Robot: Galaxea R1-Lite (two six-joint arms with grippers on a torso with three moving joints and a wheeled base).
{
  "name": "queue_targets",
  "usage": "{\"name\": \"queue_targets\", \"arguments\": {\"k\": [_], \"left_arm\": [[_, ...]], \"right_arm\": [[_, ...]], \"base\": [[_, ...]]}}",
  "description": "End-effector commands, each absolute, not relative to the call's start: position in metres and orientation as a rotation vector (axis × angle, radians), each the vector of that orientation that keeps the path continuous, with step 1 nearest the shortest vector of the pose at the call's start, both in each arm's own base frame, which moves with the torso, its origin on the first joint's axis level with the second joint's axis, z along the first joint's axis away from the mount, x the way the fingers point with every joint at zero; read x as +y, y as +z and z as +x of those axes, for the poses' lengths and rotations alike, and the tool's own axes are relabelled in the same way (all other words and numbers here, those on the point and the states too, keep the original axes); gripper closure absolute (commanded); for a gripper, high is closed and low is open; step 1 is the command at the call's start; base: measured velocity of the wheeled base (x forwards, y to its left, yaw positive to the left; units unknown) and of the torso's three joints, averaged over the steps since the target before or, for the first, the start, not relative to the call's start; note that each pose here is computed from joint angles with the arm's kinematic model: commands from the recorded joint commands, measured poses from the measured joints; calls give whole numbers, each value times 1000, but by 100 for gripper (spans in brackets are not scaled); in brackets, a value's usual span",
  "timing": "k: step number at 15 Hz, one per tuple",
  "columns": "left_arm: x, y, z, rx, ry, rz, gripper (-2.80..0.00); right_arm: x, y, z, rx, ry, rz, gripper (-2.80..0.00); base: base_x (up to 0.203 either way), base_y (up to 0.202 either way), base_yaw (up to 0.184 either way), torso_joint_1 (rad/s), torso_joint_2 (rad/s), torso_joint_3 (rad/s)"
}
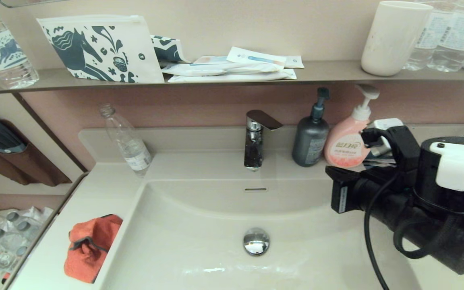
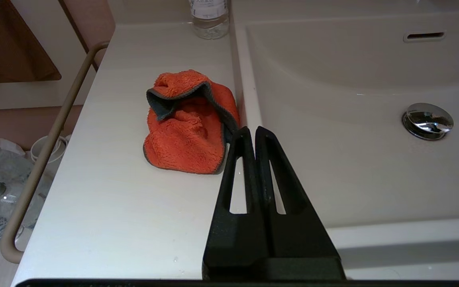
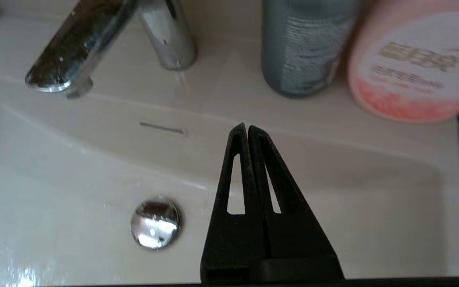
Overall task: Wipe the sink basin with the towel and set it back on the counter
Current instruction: Turn on the faucet
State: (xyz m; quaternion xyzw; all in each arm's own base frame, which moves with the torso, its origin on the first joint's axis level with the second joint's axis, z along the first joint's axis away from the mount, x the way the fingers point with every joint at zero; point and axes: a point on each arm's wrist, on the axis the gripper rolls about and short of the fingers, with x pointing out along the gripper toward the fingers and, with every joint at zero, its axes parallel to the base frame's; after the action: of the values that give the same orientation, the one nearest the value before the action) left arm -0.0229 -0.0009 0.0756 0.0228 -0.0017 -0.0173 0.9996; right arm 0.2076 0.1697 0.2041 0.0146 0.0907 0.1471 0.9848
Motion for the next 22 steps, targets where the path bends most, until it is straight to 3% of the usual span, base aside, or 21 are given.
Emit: {"name": "queue_targets", "arguments": {"k": [1,11,22], "left_arm": [[-1,76,-23,-2,-34,46,0],[-1,76,-23,-2,-34,46,0],[-1,76,-23,-2,-34,46,0]], "right_arm": [[195,186,227,201,295,1,0],[244,196,275,-23,272,1,0],[262,211,281,-153,289,17,0]], "base": [[0,0,0,0,0,0],[0,0,0,0,0,0],[0,0,0,0,0,0]]}}
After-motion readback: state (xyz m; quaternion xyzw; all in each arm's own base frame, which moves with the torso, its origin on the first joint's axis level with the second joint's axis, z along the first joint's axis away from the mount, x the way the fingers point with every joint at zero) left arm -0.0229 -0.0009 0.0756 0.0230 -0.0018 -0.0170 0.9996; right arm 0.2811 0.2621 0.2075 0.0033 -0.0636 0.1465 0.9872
